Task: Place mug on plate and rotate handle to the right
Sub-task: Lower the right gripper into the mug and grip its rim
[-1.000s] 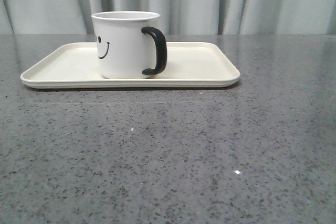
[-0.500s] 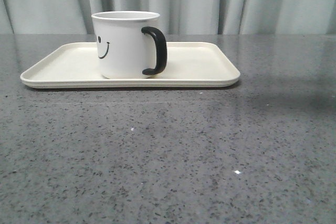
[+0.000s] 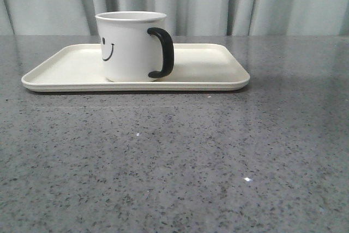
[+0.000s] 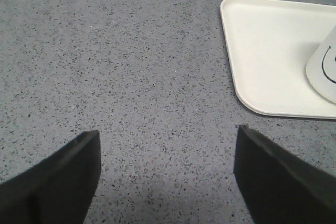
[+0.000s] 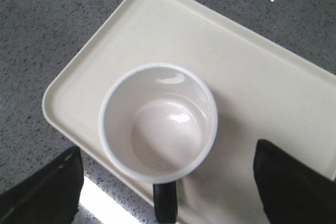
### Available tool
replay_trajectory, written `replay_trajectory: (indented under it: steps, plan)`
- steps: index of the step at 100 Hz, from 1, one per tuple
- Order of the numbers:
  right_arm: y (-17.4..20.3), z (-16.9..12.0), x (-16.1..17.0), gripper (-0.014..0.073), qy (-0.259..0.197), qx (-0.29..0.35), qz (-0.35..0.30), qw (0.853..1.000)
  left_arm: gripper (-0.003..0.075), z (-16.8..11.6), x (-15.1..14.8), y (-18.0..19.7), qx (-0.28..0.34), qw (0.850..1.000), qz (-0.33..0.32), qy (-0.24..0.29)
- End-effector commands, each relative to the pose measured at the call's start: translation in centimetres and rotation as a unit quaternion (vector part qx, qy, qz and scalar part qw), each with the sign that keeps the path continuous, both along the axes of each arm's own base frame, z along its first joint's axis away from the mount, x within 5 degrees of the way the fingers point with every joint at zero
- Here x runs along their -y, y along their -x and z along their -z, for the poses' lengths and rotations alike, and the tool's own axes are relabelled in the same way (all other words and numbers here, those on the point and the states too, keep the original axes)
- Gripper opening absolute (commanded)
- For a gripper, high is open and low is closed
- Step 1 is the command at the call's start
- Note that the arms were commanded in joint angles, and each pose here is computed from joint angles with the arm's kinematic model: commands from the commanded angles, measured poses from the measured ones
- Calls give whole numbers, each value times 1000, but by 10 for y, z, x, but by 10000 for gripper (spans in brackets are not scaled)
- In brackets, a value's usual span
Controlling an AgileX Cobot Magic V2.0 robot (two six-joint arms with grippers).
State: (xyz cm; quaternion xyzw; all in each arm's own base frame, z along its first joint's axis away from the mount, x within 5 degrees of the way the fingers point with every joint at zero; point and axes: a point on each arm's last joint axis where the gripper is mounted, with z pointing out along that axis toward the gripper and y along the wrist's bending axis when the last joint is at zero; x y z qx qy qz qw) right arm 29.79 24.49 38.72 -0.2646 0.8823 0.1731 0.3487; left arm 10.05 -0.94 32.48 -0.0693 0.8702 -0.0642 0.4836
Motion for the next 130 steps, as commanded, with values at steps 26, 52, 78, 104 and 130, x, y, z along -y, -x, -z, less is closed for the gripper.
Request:
replay_trajectory:
  steps: [26, 52, 78, 104, 130]
  plan:
    - [-31, -8, -13, 648, -3, 52, 29, 998, 512, -14, 1, -3, 46, 999, 4, 9]
    - [-53, 18, -9, 646, 16, 21, 54, 998, 512, -14, 1, -3, 46, 999, 4, 9]
    - [-63, 37, -11, 646, 26, -4, 62, 998, 512, -14, 1, -3, 46, 999, 4, 9]
    - [-63, 36, -13, 628, 22, 1, 60, 998, 512, -14, 1, -3, 46, 999, 4, 9]
    - [-63, 36, -13, 282, 22, 0, 60, 998, 512, -14, 1, -3, 46, 999, 4, 9]
